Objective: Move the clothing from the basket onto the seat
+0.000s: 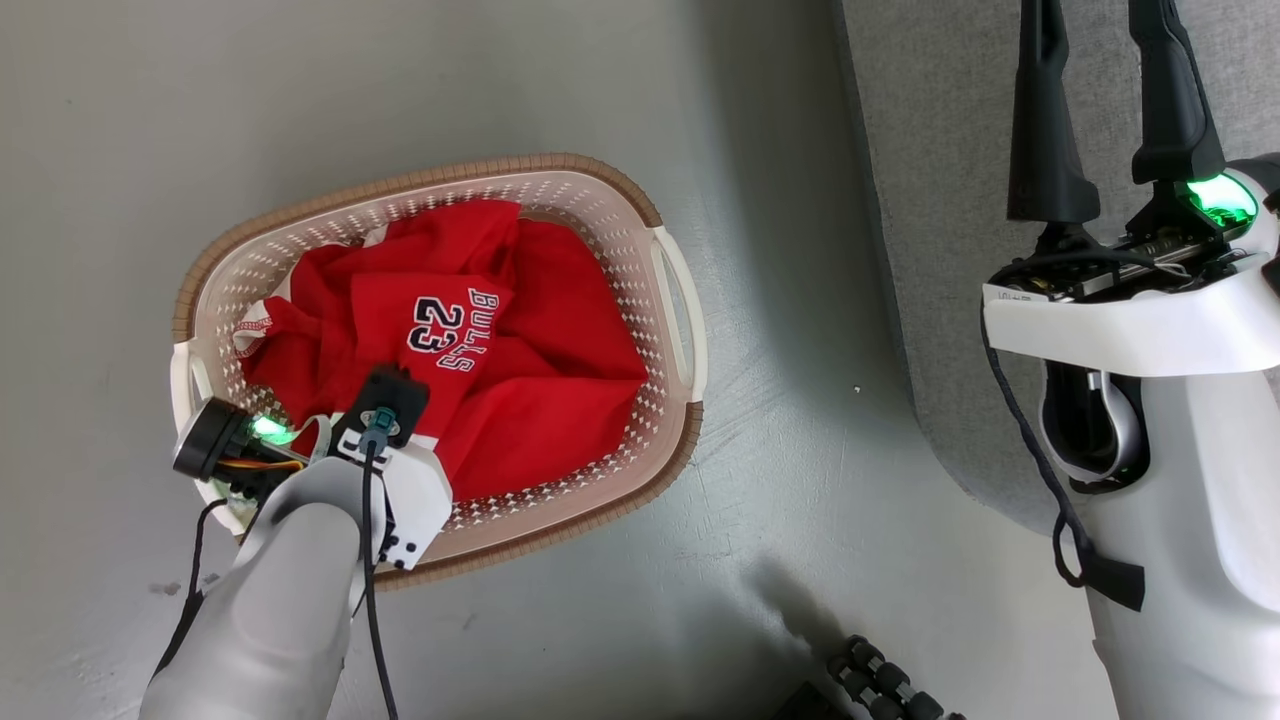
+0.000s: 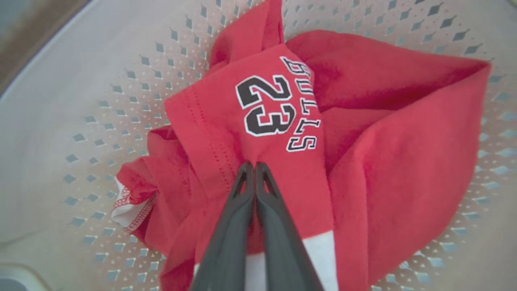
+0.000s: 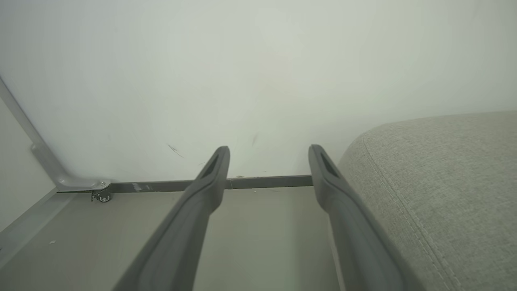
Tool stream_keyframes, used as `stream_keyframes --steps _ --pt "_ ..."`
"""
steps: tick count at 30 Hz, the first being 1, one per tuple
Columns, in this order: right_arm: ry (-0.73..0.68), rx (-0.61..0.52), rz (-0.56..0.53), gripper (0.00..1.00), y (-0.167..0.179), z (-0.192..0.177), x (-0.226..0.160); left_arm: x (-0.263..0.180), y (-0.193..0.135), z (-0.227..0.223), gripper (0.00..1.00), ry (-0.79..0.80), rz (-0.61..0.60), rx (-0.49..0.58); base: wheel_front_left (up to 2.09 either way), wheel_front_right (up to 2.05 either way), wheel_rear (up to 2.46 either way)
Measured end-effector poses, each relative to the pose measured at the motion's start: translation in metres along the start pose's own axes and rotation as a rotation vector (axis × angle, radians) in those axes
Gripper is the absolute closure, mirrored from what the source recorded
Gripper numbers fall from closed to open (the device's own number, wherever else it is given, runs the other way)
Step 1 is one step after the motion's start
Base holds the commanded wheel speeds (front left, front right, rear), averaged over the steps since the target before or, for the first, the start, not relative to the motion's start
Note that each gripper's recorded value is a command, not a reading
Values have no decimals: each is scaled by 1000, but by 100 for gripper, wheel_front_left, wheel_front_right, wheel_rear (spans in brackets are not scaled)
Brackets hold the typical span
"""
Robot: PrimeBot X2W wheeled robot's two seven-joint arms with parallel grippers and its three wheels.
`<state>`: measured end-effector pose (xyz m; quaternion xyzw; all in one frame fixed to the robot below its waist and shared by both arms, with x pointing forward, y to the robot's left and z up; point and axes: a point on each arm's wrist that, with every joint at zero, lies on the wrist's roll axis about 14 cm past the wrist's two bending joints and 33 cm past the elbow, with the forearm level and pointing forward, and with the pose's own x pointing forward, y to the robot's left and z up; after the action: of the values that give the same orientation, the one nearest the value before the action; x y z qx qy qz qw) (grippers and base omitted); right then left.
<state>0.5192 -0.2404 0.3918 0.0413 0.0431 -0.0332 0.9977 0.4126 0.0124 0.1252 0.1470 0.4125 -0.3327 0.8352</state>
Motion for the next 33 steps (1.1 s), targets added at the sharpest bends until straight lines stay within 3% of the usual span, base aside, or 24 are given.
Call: stream_keyframes --steps 27,33 --pt "-30 16 15 0 9 20 -3 -32 42 78 100 -262 135 -53 0 0 0" --pt "-5 7 39 0 19 17 -10 -53 49 123 100 -399 175 -65 0 0 0"
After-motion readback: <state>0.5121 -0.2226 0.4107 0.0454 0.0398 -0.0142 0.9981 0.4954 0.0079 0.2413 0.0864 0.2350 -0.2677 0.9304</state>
